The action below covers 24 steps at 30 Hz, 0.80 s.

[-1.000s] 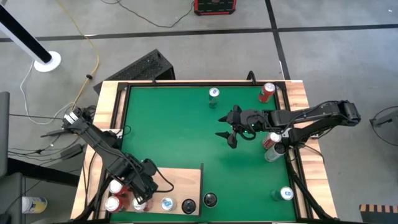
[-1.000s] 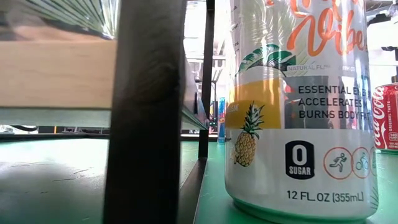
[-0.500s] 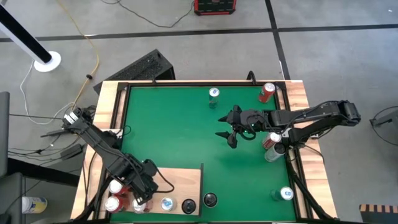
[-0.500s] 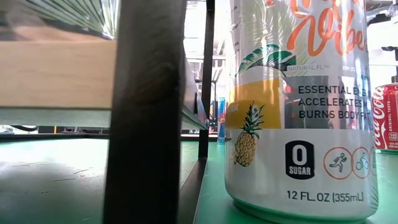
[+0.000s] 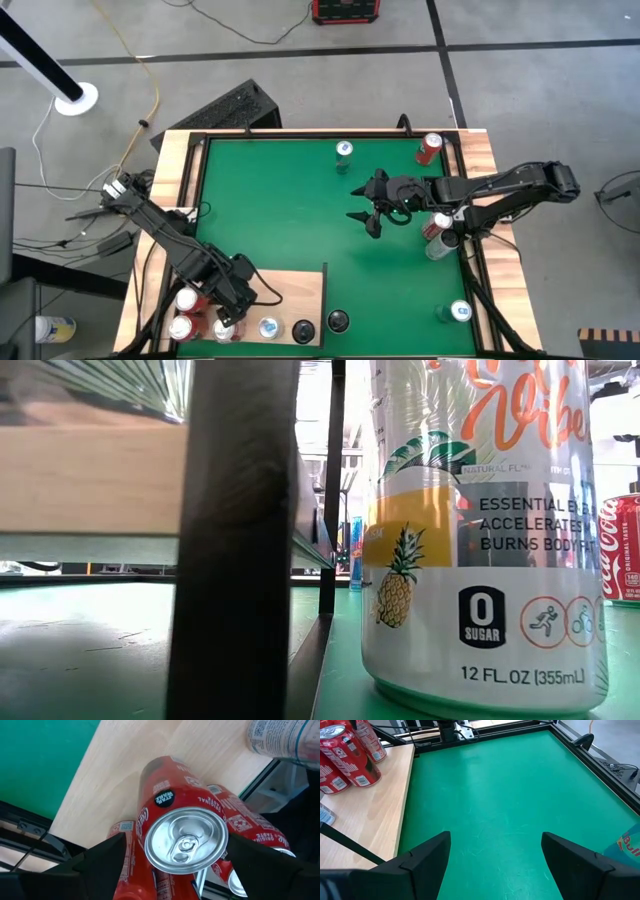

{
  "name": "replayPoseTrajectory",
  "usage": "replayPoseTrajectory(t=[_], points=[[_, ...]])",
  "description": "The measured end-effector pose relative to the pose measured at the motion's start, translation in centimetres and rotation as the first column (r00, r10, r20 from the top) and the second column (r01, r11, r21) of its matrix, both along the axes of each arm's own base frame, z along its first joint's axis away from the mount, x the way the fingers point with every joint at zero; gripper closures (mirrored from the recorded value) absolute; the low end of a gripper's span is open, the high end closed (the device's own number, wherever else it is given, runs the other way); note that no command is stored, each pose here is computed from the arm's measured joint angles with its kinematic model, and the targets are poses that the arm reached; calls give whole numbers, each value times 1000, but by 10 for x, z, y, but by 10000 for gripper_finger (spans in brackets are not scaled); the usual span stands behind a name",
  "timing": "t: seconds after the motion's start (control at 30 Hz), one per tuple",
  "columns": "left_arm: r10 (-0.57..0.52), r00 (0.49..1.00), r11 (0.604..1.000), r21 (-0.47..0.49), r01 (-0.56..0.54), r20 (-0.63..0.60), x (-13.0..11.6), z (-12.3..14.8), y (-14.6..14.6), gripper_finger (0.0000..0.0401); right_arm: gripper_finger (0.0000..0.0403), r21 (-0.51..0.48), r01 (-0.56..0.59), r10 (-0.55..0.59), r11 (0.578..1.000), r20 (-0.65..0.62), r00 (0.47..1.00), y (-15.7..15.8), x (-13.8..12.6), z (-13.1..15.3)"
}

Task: Place canned beverage on shelf
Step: Put the left red soda can on the shelf aligned with the other red soda can

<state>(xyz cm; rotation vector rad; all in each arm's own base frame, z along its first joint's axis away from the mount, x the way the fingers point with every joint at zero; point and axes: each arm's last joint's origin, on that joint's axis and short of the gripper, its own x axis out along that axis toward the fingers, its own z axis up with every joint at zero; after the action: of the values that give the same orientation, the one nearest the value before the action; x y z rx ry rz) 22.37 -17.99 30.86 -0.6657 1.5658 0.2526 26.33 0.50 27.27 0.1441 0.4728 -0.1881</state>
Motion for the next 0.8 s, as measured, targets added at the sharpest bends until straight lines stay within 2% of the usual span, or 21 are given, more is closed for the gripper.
replayPoseTrajectory(t=[0.23, 0.57, 0.7, 0.8], points=[[-34, 999, 999, -35, 35, 7, -3, 6, 5, 75, 67, 0, 0, 0, 1000, 0, 1000, 0, 0, 0], [-37, 988, 997, -67, 47, 153, -24, 37, 23, 74, 67, 7, 3, -3, 1000, 1, 1000, 0, 0, 0], [-119, 949, 992, -1, 124, 291, -35, 53, 39, 74, 67, 7, 4, -4, 1000, 1, 1000, 0, 0, 0], [-216, 876, 973, 170, 156, 431, -43, 66, 55, 74, 67, 7, 6, -6, 1000, 1, 1000, -1, 0, 0]])
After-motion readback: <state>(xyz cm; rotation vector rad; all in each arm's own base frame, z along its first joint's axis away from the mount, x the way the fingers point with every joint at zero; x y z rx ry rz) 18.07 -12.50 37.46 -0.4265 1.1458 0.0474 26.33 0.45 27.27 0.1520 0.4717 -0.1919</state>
